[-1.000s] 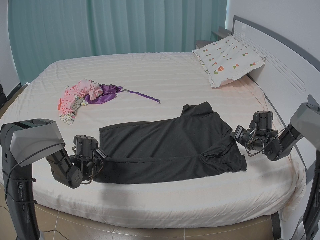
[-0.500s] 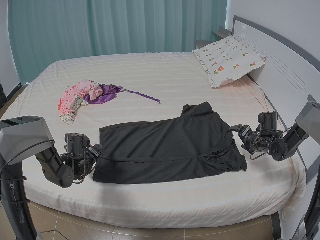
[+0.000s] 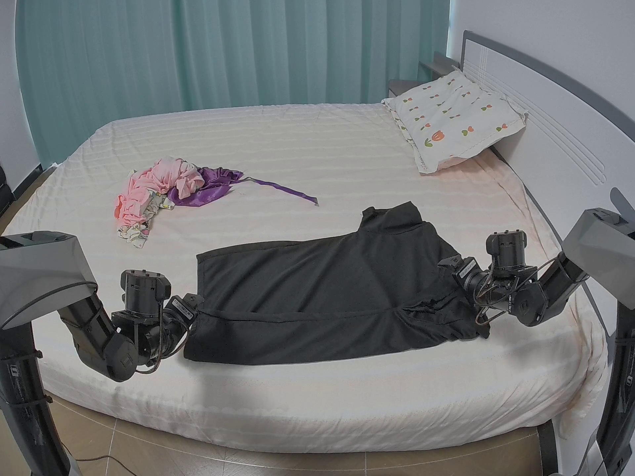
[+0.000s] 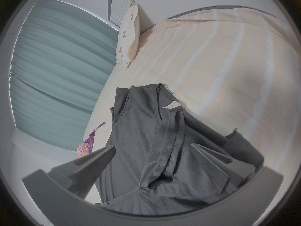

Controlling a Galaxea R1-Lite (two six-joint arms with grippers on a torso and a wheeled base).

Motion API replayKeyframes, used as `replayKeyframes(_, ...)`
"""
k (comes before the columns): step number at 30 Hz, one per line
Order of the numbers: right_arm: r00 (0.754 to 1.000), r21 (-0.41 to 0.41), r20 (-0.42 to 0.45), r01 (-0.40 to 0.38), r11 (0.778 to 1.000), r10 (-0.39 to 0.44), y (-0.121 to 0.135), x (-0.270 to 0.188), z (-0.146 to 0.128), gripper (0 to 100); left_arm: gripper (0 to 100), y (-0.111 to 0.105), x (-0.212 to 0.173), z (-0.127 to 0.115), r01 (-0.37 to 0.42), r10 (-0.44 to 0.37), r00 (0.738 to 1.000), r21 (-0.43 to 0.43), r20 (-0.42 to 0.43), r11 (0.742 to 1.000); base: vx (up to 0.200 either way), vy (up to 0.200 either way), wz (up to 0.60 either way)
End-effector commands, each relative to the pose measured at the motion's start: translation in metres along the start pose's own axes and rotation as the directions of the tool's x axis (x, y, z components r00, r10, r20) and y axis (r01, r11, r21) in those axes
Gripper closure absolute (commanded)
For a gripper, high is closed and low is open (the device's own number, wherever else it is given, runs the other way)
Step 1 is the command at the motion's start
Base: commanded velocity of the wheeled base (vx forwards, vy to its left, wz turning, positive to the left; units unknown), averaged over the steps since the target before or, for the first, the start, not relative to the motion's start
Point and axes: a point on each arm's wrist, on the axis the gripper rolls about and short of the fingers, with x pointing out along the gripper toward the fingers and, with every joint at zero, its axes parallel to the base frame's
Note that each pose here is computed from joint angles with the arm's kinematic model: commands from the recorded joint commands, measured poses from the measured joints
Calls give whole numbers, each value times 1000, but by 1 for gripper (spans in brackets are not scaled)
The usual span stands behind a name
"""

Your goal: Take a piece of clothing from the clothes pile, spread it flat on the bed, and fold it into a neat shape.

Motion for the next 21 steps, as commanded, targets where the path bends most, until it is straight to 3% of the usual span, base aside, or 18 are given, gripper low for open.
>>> replayKeyframes(1,1000,-1,-13,16,1000,-16,-7,16,-6,0,0,-1,-1,-3,5,-5,1000,-10,-9,1000,0,0,0)
replayKeyframes(10,1000,-4,-16,21,1000,-21,-9,28,-11,0,0,-1,0,-4,6,-6,1000,-17,-17,1000,0,0,0)
replayKeyframes(11,1000,-5,-13,23,1000,-23,-9,28,-11,100,0,-1,0,-4,4,-5,1000,-17,-17,1000,0,0,0)
replayKeyframes(21,999,-5,14,41,999,-41,-8,23,-10,100,0,-1,0,-4,5,-5,1000,-18,-16,1000,0,0,0)
